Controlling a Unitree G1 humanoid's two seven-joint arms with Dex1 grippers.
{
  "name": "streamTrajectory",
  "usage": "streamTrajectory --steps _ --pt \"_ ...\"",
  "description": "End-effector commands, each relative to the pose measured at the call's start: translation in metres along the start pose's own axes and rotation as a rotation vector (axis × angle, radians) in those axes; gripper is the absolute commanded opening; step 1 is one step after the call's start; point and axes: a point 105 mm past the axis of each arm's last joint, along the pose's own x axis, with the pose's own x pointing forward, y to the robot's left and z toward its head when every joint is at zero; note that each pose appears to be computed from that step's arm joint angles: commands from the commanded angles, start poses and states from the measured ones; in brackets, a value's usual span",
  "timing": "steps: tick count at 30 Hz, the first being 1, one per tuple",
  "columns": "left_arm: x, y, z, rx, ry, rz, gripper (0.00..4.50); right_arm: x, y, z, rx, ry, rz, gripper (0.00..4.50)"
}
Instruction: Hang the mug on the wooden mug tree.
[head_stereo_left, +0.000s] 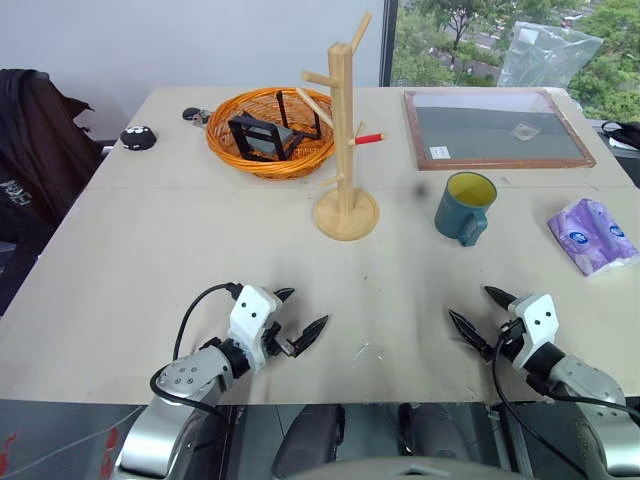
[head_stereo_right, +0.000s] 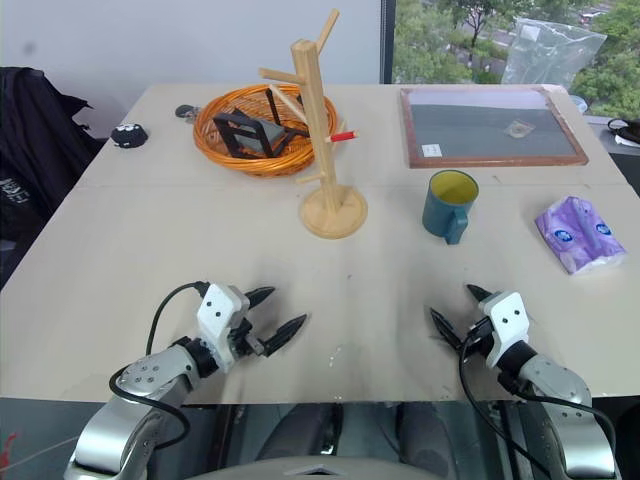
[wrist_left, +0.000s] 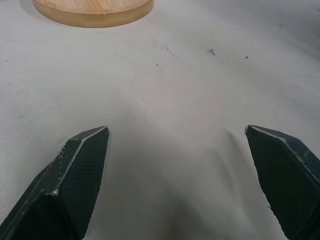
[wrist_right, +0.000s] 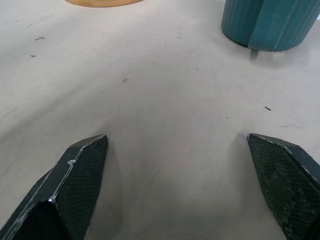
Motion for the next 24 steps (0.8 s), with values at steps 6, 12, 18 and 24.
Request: streamTrajectory --steps 6,12,18,24 --pt "0.004 -0.002 0.016 0.025 -0.061 -0.003 4.50 0.002 -0.004 0.011 -0.027 -0.034 -0.024 4.48" --pt "0.005 -0.002 0.018 0.025 -0.067 -0.001 4.50 0.004 -0.002 0.011 -0.026 -0.035 -0.021 4.48" --pt "0.005 -0.003 0.018 0.024 -0.067 -0.002 4.50 0.007 0.001 0.012 -0.024 -0.040 -0.023 4.48" --pt "0.007 -0.005 0.023 0.036 -0.077 -0.022 4.50 0.012 -0.008 0.015 -0.044 -0.045 -0.116 4.48"
